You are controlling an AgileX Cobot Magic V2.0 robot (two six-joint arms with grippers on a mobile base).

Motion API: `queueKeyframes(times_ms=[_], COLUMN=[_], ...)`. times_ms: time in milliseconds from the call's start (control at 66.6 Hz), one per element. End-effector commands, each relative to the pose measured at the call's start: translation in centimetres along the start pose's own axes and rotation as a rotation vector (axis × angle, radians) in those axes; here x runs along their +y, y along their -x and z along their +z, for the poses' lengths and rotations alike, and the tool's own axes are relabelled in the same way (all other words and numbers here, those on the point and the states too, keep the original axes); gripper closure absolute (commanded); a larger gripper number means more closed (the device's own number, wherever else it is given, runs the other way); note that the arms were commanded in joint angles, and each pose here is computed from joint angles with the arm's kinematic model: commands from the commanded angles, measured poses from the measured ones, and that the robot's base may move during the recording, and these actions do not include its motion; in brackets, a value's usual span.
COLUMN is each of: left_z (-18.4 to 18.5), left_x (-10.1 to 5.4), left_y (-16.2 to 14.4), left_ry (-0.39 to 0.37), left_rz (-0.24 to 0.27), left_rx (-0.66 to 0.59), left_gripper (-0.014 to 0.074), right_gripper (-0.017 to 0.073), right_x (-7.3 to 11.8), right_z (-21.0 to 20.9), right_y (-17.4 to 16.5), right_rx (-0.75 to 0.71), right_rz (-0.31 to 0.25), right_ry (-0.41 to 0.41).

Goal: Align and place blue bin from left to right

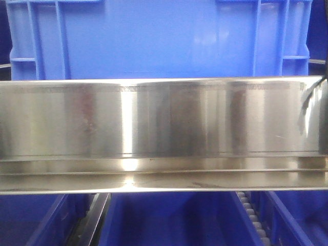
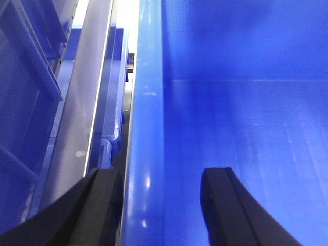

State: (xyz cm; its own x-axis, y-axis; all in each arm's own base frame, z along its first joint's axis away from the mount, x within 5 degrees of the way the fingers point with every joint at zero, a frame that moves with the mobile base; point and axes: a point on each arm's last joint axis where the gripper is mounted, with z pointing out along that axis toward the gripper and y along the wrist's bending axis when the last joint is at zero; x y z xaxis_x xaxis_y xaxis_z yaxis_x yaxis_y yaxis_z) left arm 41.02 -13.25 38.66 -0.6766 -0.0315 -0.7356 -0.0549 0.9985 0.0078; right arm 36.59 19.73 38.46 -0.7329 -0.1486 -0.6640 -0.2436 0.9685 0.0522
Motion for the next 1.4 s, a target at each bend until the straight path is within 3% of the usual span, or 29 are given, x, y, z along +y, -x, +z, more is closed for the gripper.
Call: queueKeyframes(times_ms=[0,150,390,706,856,1036,1382], left_z=[-0.1,-0.1,-0.1,-0.1,-0.3,-0.7,-2.9], left_x=[0.2,0.2,0.2,0.2,0.3,0.3,-0.6], left_y=[0.2,0.2,0.2,0.2,0.2,0.4,1.3], left_ry=[0.004,0.004,0.004,0.004,0.003,-0.001,0.000], left_rz=[-0.013,-0.013,-0.013,-0.015,-0.039,-0.040,-0.024], left_rx=[0.000,0.000,0.000,0.000,-0.003,-0.011,-0.052], left_gripper=[0.0329,0.0386,0.0706,0.0704,0.0704,0.0704,0.0704], right_gripper=[0.0637,0.0637,0.0637,0.0637,0.0637,0.0637,0.0637], right_x=[-0.2,-0.2,-0.2,-0.1,-0.2,-0.2,-0.3], right_z=[-0.4,-0.4,-0.4,-0.4,-0.4,-0.6,-3.5], right_y=[0.4,0.5,0.5,0.6,0.4,0.4,1.9], right_rx=[-0.029,-0.035,-0.040,-0.051,-0.032,-0.025,-0.088], right_rz=[-0.009,-0.009,-0.009,-0.009,0.042,0.048,0.065], right_ry=[-0.004,-0.002,0.000,0.004,-0.002,-0.005,0.008])
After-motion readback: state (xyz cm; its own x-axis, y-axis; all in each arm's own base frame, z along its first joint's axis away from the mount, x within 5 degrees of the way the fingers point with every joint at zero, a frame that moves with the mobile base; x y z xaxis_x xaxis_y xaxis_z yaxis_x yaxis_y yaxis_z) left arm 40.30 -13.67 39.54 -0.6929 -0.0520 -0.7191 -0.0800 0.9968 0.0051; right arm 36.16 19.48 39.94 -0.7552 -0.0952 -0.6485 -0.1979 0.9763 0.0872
